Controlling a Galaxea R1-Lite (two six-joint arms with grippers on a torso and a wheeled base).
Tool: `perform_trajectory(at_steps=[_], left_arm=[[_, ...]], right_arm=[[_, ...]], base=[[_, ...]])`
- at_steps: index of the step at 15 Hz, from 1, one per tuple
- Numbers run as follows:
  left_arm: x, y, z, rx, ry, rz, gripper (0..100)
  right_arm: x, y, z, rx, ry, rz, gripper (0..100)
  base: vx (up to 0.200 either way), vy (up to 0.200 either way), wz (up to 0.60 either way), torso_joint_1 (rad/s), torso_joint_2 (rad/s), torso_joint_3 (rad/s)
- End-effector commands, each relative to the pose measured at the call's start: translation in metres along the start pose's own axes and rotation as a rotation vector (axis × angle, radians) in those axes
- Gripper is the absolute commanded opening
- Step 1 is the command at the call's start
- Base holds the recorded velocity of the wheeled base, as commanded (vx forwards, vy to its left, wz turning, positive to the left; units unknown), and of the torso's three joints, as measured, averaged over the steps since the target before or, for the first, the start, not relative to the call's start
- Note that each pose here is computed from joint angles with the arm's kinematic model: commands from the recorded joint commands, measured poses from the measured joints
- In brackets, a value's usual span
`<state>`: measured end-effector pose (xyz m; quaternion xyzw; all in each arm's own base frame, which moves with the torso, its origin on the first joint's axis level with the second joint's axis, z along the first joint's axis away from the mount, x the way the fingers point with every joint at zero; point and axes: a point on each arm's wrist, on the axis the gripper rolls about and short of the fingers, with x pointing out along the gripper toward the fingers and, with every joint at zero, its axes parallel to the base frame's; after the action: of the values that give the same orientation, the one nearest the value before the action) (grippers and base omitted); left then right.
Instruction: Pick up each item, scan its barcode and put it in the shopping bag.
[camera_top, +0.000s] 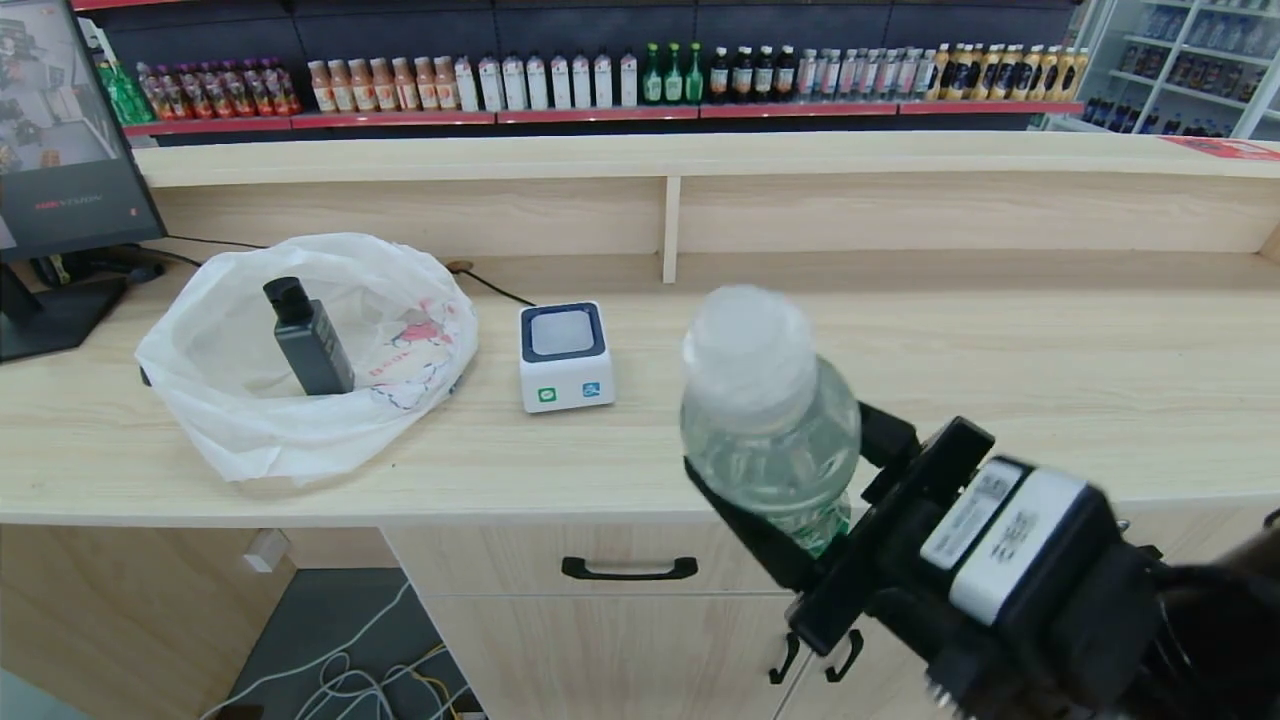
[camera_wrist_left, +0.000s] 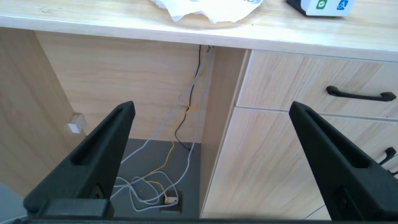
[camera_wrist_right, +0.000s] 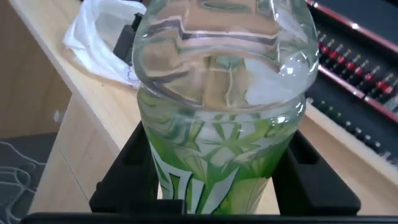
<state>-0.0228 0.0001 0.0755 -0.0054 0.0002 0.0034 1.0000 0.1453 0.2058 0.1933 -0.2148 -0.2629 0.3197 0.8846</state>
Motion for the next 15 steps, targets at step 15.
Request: perform_trajectory(at_steps=[15], left_arm=[[0.0, 0.0, 0.0, 0.0, 0.0, 0.001, 100]], right_arm=[[-0.012, -0.128, -0.009, 0.511, -0.126, -0.486, 0]], base=[[0.0, 0.0, 0.0, 0.0, 0.0, 0.0]])
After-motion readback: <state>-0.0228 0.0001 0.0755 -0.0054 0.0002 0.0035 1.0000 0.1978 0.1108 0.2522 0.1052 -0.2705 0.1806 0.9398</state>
